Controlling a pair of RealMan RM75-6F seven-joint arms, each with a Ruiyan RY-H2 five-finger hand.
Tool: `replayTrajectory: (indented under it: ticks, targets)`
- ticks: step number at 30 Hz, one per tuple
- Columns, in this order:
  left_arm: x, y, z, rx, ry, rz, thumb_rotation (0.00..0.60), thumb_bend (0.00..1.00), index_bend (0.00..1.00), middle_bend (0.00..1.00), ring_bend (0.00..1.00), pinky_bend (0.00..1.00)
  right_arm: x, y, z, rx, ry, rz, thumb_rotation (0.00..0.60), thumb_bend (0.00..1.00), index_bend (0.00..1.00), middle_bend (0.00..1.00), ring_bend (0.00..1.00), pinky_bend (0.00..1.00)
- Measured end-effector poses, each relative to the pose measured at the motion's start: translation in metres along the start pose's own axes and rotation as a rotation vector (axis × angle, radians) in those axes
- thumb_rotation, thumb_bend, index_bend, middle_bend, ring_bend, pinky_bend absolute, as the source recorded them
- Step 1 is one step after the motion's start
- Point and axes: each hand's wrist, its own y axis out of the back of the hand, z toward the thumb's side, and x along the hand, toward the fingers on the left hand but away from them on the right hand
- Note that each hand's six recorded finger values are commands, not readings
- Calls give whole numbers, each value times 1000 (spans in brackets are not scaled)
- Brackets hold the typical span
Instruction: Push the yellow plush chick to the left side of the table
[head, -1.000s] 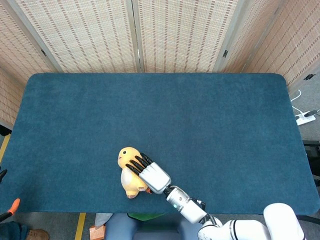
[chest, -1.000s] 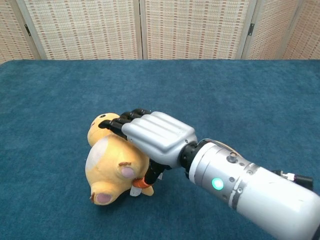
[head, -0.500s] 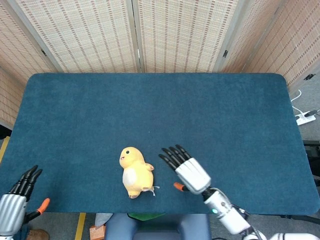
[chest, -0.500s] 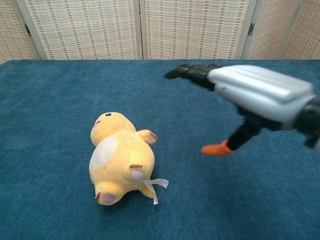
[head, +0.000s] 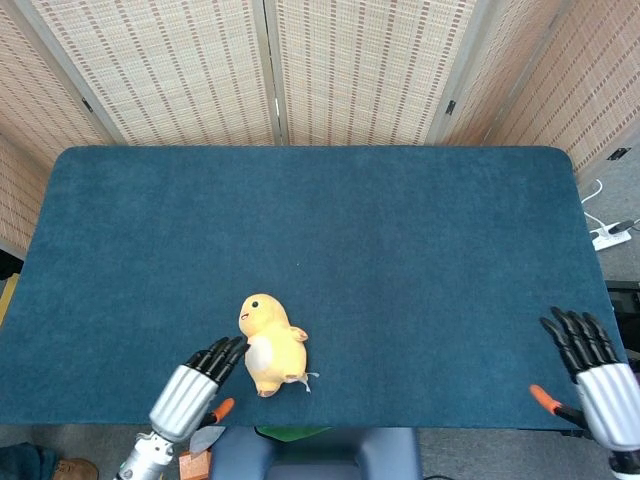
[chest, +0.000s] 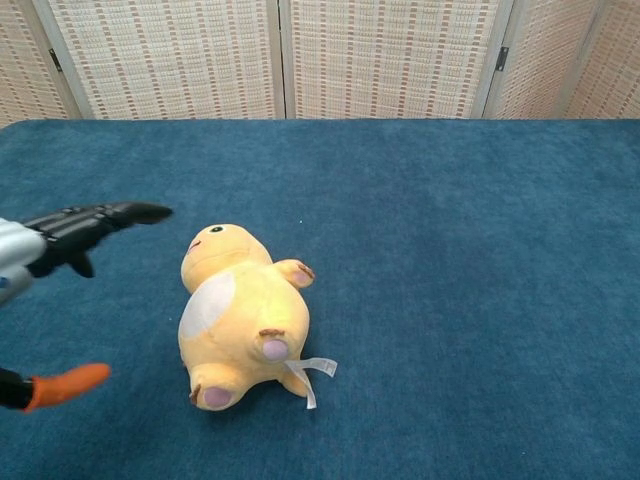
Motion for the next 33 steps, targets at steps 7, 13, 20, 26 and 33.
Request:
replayTrajectory:
  ticks: [7, 13, 20, 26, 33]
  targets:
    - [48, -36, 47, 68, -51, -49, 600, 269, 44, 202, 145, 283, 41, 9, -38, -3, -74, 11, 600, 129, 0, 0, 0, 0]
    - [72, -57, 45, 115, -40, -74, 600, 266, 81, 200, 137, 282, 54, 6, -51, -23, -102, 26, 600, 130, 0, 0, 0, 0]
    - [88, -88, 26, 198, -2, -111, 600, 322, 420, 391, 287, 498, 59, 1, -50, -78, -77, 76, 600, 132, 0, 0, 0, 0]
    - [90, -84, 18, 233, 31, -26, 600, 584, 767, 838, 696, 909, 58, -4, -52, -79, -78, 104, 600, 133, 0, 0, 0, 0]
    - [71, -55, 16, 226, -18, 209, 600, 603, 773, 863, 716, 934, 55, -8, -48, -70, -71, 123, 600, 133, 0, 0, 0, 0]
